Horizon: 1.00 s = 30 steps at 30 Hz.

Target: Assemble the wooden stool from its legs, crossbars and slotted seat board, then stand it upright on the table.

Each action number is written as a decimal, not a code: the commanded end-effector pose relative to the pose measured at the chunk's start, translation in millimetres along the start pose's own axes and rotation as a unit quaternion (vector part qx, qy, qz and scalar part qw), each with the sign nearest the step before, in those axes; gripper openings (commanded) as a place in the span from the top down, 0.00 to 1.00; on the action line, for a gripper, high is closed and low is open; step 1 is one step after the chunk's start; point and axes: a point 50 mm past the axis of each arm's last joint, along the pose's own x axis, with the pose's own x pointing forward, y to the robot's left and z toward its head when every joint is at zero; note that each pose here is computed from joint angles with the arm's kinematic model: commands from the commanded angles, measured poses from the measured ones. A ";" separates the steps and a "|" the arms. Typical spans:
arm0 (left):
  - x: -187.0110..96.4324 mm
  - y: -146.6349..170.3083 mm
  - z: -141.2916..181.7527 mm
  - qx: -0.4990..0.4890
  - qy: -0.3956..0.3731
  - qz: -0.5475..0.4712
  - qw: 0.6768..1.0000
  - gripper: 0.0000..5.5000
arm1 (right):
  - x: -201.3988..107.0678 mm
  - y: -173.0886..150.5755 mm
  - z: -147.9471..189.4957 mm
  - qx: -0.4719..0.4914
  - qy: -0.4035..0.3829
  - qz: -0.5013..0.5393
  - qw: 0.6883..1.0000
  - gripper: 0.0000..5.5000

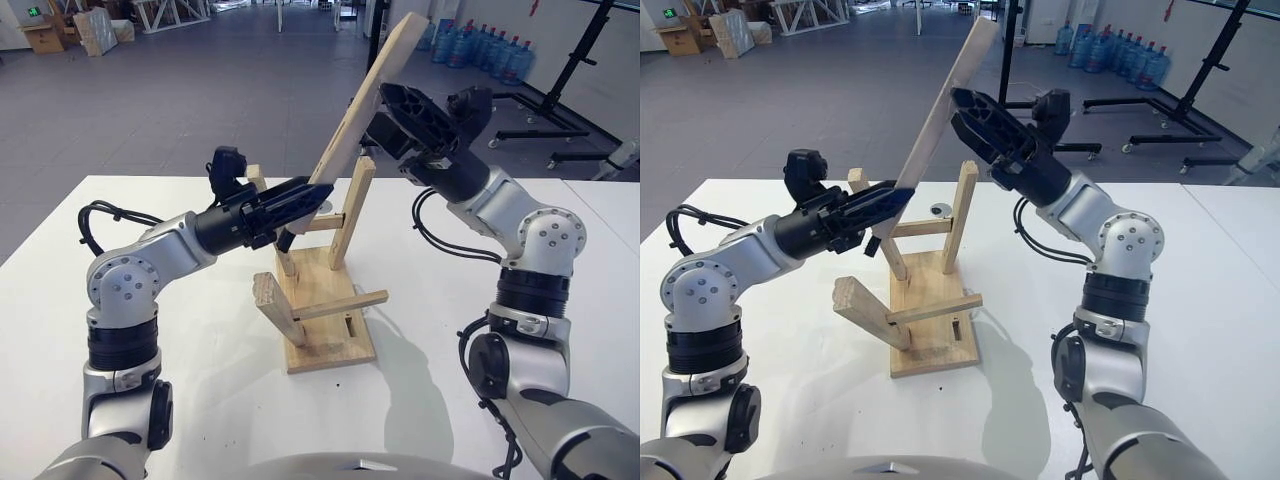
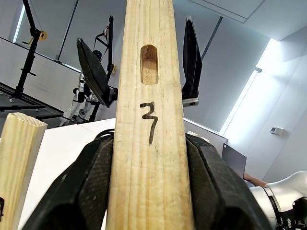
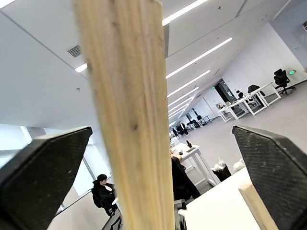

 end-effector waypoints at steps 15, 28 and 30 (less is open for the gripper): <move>0.1 -1.7 -12.6 -0.005 0.022 0.003 1.000 0.63 | 14.5 5.7 -4.7 0.008 0.002 0.021 1.000 0.07; -0.5 0.2 -11.3 -0.002 0.020 0.011 1.000 0.63 | 5.3 3.7 -9.3 0.010 0.004 0.010 1.000 0.50; -0.6 0.1 -11.5 -0.002 0.021 0.011 1.000 0.63 | 3.5 4.0 -9.8 0.006 0.005 0.009 1.000 0.55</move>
